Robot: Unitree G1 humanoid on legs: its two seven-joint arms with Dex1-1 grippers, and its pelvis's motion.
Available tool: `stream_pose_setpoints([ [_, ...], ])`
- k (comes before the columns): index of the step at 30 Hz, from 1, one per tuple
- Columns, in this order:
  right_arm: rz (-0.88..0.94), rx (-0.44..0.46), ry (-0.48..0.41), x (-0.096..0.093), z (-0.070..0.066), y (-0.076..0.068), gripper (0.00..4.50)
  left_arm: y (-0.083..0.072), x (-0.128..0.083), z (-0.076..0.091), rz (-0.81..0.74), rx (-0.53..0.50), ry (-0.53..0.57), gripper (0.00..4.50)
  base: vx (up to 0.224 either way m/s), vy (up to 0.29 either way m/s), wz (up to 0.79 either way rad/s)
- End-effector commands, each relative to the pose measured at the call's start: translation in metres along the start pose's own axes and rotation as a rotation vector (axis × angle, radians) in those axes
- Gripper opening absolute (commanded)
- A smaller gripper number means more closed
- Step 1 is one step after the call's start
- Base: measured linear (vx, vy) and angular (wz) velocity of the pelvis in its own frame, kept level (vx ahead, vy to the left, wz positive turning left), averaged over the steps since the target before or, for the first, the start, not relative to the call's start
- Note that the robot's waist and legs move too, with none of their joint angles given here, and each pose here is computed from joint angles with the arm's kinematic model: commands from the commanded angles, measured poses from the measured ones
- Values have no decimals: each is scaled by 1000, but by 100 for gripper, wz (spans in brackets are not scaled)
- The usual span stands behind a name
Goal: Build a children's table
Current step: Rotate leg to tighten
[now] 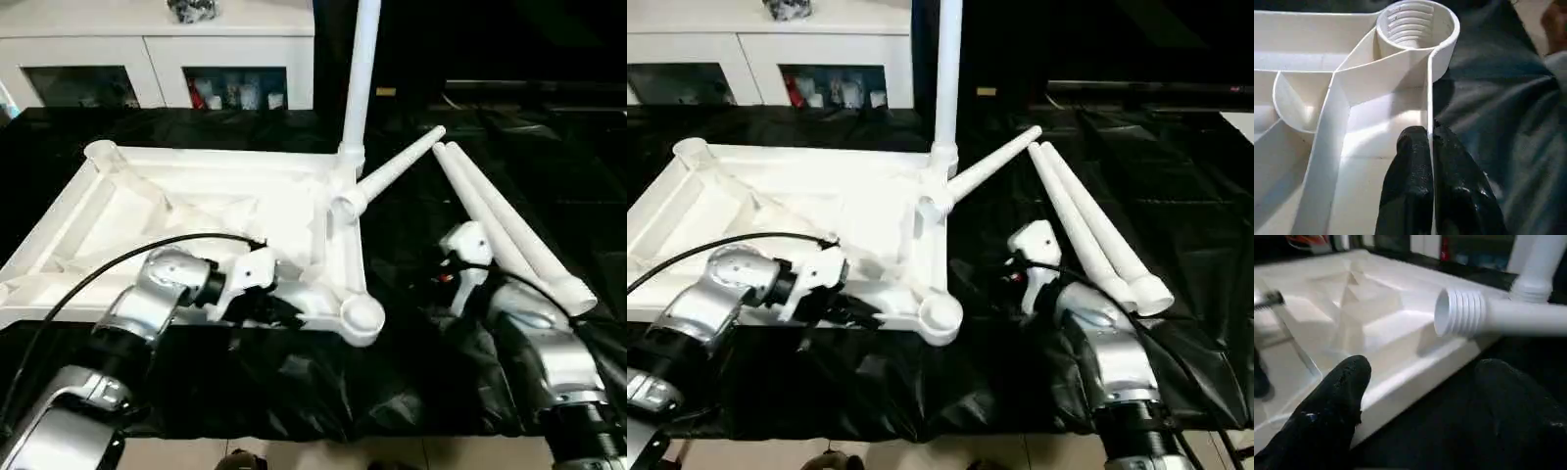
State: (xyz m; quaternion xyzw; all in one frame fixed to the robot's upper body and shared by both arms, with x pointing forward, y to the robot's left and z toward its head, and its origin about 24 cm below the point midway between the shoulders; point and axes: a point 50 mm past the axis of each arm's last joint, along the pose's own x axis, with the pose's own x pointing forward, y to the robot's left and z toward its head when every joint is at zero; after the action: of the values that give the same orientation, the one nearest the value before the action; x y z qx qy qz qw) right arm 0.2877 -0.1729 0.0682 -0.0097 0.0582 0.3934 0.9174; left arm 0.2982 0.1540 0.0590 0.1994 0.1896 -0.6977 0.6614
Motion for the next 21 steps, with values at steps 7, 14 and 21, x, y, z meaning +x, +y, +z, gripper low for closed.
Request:
stream_pose_setpoints([
  [7, 10, 25, -45, -10, 10, -3, 390, -9, 3, 8, -108, 32, -13, 0, 0, 0, 0],
  [14, -130, 24, -12, 3, 12, -20, 390, 3, 4, 4, 51, 93, 47, 0, 0, 0, 0],
  [21, -138, 46, -7, 38, 25, -23, 425, 16, 9, 5, 206, 107, 59, 0, 0, 0, 0],
])
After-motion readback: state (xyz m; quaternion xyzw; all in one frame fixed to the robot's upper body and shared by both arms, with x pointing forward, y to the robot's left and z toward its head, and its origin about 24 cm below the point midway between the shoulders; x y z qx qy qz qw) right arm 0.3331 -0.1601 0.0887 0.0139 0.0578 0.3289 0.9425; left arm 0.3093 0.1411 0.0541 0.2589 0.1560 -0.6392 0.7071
